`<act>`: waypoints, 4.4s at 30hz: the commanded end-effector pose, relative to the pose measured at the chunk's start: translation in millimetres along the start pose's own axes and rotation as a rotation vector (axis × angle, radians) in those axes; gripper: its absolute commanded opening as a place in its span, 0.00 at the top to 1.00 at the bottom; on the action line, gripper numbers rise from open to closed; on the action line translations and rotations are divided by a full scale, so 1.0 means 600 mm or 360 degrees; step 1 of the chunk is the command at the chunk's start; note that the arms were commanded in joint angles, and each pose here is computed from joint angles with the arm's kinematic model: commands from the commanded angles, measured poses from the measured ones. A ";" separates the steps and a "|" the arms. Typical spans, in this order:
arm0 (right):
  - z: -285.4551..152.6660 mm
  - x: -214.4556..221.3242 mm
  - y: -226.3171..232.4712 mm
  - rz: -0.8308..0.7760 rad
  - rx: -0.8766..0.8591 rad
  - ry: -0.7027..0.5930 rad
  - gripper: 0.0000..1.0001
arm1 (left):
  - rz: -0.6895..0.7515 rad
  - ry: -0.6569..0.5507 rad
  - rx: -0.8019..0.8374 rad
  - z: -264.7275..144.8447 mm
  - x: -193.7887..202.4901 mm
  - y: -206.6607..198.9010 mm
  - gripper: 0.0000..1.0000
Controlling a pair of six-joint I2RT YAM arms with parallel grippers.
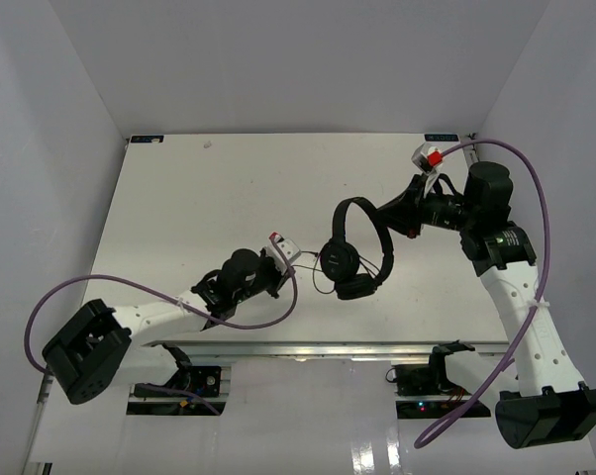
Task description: Wrap the headphones
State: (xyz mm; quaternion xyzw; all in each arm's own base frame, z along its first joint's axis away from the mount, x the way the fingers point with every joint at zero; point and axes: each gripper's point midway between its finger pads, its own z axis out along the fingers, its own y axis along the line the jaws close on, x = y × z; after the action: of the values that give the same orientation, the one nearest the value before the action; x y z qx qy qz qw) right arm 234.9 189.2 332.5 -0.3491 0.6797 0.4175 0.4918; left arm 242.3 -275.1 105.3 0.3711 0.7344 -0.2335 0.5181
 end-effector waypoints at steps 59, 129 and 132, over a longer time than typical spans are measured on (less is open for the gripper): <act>0.070 0.083 -0.205 0.0075 0.1276 0.0013 0.92 | -0.1310 0.0092 0.0865 0.023 -0.294 -0.193 0.76; 0.042 -0.013 -0.112 0.0284 0.0761 -0.0068 0.92 | -0.0136 -0.0565 0.0065 0.097 -0.089 -0.196 0.22; 0.041 -0.013 -0.112 0.0281 0.0762 -0.0069 0.92 | -0.0115 -0.0535 0.0091 0.075 -0.071 -0.207 0.22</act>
State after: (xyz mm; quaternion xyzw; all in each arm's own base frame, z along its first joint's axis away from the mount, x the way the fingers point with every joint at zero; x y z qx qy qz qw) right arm 309.3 182.9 301.7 -0.1534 0.7974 0.2762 0.5141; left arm 191.6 -409.0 108.6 0.3265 0.6552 -0.3273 0.5975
